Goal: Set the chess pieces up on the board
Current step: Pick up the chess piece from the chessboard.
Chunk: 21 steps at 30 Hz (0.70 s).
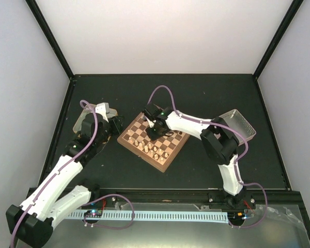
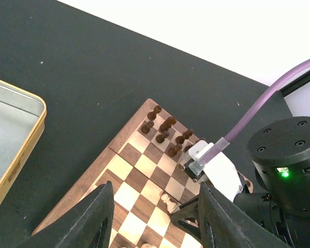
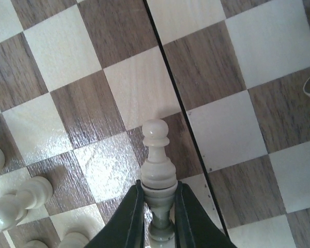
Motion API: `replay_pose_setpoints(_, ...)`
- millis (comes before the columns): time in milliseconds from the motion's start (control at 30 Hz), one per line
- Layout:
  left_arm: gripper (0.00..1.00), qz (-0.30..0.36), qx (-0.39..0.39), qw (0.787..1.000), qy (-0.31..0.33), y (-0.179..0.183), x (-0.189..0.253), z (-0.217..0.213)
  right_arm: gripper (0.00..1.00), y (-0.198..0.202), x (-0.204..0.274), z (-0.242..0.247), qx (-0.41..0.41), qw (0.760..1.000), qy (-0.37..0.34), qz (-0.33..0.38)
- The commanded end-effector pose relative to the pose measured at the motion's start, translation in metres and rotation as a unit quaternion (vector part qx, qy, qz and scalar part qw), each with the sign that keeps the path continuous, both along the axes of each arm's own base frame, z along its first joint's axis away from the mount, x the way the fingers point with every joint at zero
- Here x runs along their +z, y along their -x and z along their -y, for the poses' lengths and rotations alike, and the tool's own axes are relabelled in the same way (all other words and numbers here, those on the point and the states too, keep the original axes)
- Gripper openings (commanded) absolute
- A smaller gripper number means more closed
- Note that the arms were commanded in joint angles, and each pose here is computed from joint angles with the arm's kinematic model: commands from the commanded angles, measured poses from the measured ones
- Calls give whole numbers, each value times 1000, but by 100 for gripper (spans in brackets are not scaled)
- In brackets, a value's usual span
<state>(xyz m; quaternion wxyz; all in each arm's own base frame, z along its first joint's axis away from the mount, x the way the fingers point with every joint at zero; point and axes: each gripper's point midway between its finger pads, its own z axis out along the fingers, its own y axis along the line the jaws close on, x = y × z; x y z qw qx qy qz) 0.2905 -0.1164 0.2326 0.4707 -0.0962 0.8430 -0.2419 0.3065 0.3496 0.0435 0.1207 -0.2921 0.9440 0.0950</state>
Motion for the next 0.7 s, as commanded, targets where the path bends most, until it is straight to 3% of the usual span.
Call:
replay_pose_setpoints(0,47,4,-11,1000,18,5,5,3,10,7,-5,9,11,1000,12,7)
replay_pose_setpoints(300,50,-14,-66,995,79,10,-4,29,6,-8,26,-2,8,993,-70,97)
replay_pose_setpoints(667,52,-89,-194,965,155,-5,-3,92,6,-5,97,-12,60,943,-220,243)
